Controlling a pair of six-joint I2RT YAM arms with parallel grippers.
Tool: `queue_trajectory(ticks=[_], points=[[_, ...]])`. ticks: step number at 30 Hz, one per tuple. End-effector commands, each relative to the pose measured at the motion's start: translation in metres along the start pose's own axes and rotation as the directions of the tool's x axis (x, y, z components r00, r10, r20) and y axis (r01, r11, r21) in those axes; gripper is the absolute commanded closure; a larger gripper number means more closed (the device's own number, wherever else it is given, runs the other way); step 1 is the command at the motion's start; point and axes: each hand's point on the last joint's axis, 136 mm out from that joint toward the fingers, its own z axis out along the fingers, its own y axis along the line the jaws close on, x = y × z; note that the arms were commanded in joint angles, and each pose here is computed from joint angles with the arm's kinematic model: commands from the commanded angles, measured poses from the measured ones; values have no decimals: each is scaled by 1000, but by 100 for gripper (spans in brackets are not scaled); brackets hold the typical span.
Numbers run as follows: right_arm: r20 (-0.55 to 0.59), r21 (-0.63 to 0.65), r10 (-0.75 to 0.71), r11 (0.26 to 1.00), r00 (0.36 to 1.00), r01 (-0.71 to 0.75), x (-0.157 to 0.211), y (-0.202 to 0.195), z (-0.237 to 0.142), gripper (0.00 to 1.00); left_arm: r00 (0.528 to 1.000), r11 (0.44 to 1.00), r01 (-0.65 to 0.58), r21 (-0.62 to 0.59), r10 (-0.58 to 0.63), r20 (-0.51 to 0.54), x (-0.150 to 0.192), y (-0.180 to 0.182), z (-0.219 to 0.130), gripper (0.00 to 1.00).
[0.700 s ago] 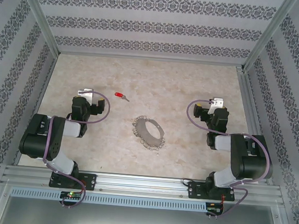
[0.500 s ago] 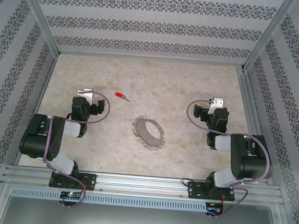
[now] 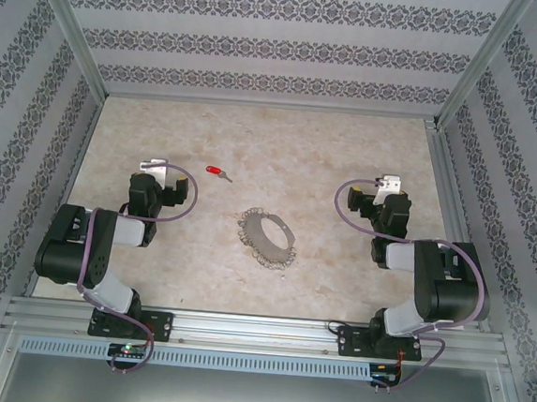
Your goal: Put the keys on the keyring
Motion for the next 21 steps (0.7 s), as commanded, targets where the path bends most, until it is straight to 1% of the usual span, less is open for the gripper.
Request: queue_trajectory(ticks=[1,13,15,17,21], points=[[32,-11,-1,1000,999,1,-11,1,1,2,1000,1000,20,3,-20,8,-5,1,1,0],[28,-13,1,1000,1000,-1,-11,1,2,2,1000,1000,21,5,-21,5,-5,1,2,0],[32,-13,0,1000,999,0,-12,1,1,2,1000,999,10,32,-10,3,-6,-4,2,0],[36,-3,6,1000,999,-5,-21,1,0,2,1000,997,-9,72,9,-4,-11,-11,1,0],[55,28,17,999,998,-18,-39,-4,-15,2,1000,999,3,37,-2,-28,-21,-5,-2,0]])
